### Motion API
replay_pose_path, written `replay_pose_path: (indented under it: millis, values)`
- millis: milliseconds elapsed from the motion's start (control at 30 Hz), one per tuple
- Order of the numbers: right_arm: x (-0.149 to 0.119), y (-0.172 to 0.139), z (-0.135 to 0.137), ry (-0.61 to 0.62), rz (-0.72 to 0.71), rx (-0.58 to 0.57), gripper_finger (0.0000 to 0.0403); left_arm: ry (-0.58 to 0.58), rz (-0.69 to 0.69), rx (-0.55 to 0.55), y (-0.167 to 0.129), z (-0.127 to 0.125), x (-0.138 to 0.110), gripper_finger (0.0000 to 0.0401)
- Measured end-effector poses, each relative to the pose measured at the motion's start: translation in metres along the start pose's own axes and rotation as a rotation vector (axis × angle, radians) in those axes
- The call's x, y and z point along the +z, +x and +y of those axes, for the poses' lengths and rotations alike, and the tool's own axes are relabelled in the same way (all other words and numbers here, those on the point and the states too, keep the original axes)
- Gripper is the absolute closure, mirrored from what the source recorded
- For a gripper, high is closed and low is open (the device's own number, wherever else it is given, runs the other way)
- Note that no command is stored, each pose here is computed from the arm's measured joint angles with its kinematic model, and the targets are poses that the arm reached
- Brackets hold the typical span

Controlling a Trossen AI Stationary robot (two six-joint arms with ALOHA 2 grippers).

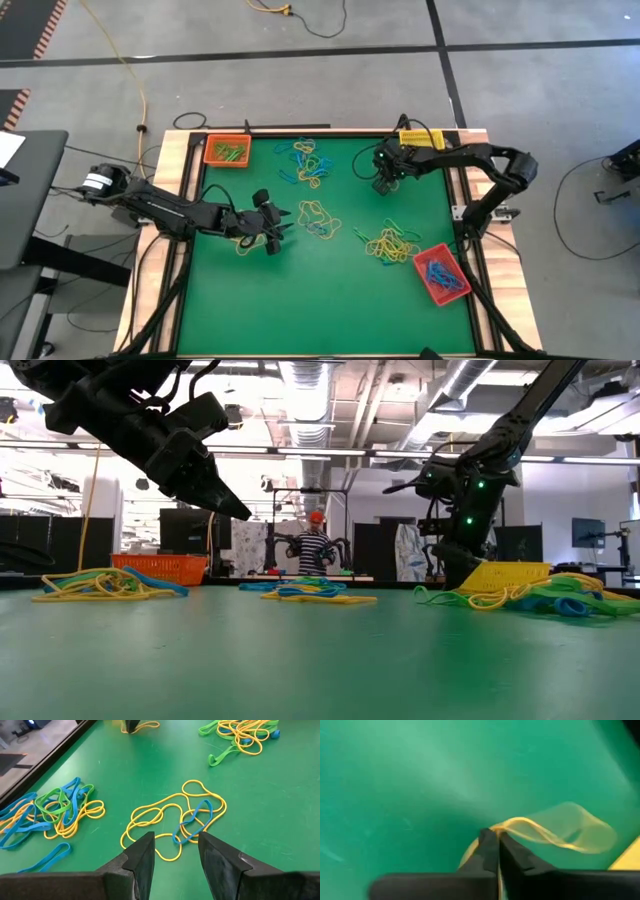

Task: Sort rubber bands into baskets
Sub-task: Put the yellow rubber band into the yellow bin

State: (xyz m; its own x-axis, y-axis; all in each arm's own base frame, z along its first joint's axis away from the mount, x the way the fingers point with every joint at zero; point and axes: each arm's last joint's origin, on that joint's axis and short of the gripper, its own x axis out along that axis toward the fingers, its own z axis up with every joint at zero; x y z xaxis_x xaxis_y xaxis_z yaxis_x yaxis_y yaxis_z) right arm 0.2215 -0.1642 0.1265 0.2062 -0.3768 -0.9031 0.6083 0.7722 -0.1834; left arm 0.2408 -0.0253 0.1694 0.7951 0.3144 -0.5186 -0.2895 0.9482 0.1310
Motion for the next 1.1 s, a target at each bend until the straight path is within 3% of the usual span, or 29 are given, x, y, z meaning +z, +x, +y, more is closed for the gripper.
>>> replay_pose_path:
  millis: [233,567,900,1000,1100]
  values:
    - [0.000,-0.018,0.005,-0.001,-0.032,0.016,0.0389,0.000,0.000,0.000,0.000,0.000,0.000,0.0260]
    - [0.004,-0.077,-0.004,0.033,-0.229,-0.045,0.0394,-0.001,-0.002,0.007,0.000,0.000,0.000,0.0260]
    - [-0.008,-0.102,-0.015,0.091,-0.233,-0.106,0.0394,-0.002,-0.003,0.008,0.000,0.000,0.000,0.0260]
    - [-0.009,-0.100,-0.015,0.104,-0.215,-0.065,0.0372,-0.002,-0.003,0.008,0.000,0.000,0.000,0.0260]
    - [-0.009,-0.093,-0.012,0.087,-0.171,-0.016,0.0317,-0.003,-0.003,0.008,0.000,0.000,0.000,0.0260]
